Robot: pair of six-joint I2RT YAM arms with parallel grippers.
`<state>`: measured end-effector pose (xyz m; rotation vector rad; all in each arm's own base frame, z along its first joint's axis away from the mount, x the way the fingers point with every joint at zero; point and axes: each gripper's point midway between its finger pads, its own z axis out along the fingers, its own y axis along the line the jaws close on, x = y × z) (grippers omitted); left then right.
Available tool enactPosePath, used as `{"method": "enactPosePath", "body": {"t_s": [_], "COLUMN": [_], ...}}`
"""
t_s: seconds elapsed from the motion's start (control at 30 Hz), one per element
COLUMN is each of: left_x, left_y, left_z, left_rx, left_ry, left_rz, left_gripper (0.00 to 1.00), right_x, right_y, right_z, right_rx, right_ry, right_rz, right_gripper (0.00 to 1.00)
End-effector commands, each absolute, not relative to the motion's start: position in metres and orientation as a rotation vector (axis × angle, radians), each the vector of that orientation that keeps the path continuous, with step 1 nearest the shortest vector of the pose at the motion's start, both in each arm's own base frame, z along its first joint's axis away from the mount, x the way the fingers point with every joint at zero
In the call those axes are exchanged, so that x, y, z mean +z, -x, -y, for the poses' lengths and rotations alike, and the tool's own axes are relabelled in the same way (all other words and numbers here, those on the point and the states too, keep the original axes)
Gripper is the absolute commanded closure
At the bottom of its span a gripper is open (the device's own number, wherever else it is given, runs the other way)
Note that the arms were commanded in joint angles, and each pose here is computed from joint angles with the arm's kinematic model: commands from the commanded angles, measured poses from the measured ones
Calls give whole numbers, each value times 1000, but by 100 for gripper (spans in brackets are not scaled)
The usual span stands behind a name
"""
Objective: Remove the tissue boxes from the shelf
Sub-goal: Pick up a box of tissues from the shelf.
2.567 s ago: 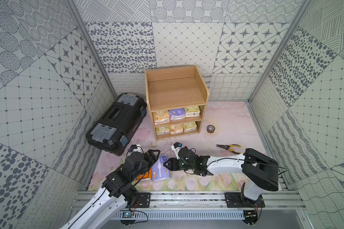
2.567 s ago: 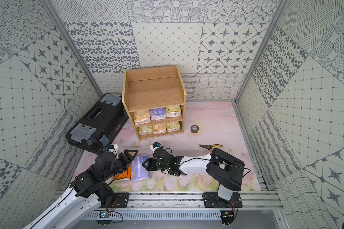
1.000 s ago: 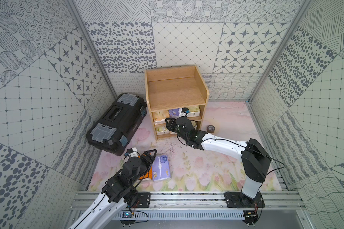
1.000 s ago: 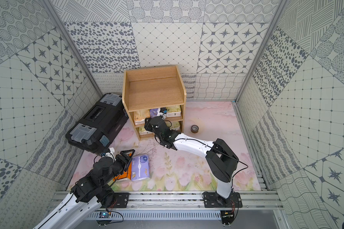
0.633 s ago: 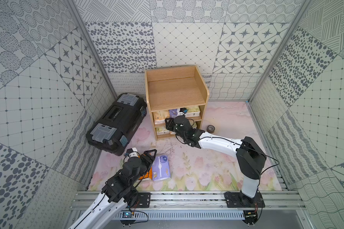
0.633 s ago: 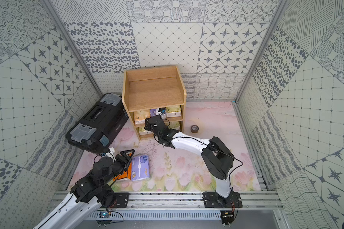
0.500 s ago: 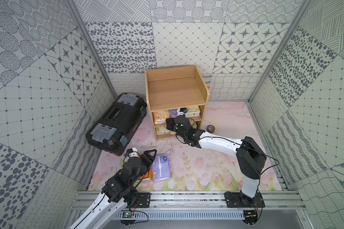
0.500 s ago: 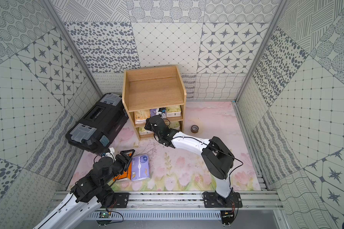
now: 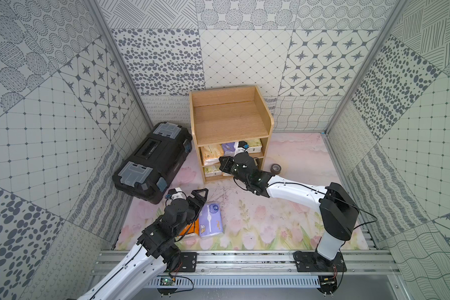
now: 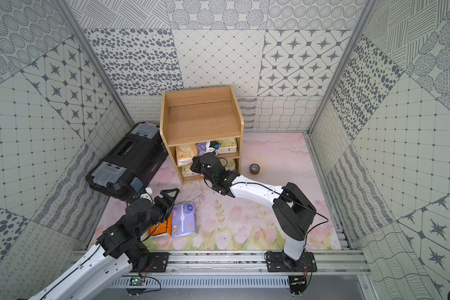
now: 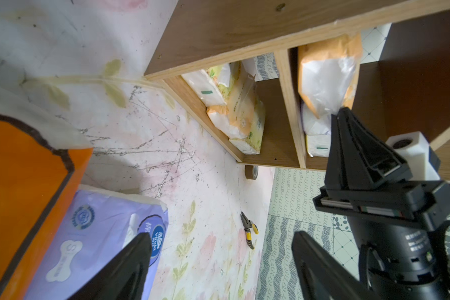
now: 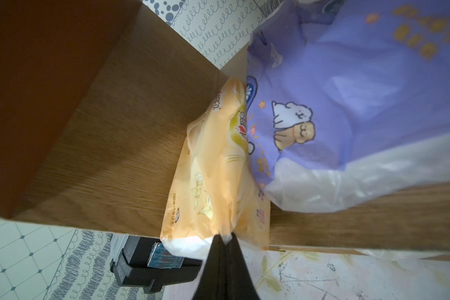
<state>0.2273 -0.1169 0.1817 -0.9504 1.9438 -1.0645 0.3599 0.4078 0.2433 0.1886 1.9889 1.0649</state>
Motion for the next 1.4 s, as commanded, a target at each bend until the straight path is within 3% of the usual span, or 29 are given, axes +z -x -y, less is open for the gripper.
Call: {"method": "enactPosePath", "body": {"t_s": [0.0,0.1,0.73,0.87,1.37], "left_x": [245,258,275,275,260], "left_y": [-250,-258,-307,-320,-340], "left_z": [118,120,145,155,159], "left_rx": [-1121,-1147,-1366,-1405,-1375], "left_ry": [850,841,937,965,1030], "left_rz": [-1743,-1697,-1540,-1541,-1531], "left_gripper": [5,1,1,8,49], "right_x": [279,279,280,276,272], "right_y": [-349,-342,-305,-301,-294], "right_z": [-404,-400,-384,-386,-389], "right_rx": [1152,1169,1227,1245,1275], "right_ry": [-180,-174,-150,-147,-152], "right_rz": [-1898,-1907,-1939,-1958,-1976], "right_gripper": [100,100,100,100,100]}}
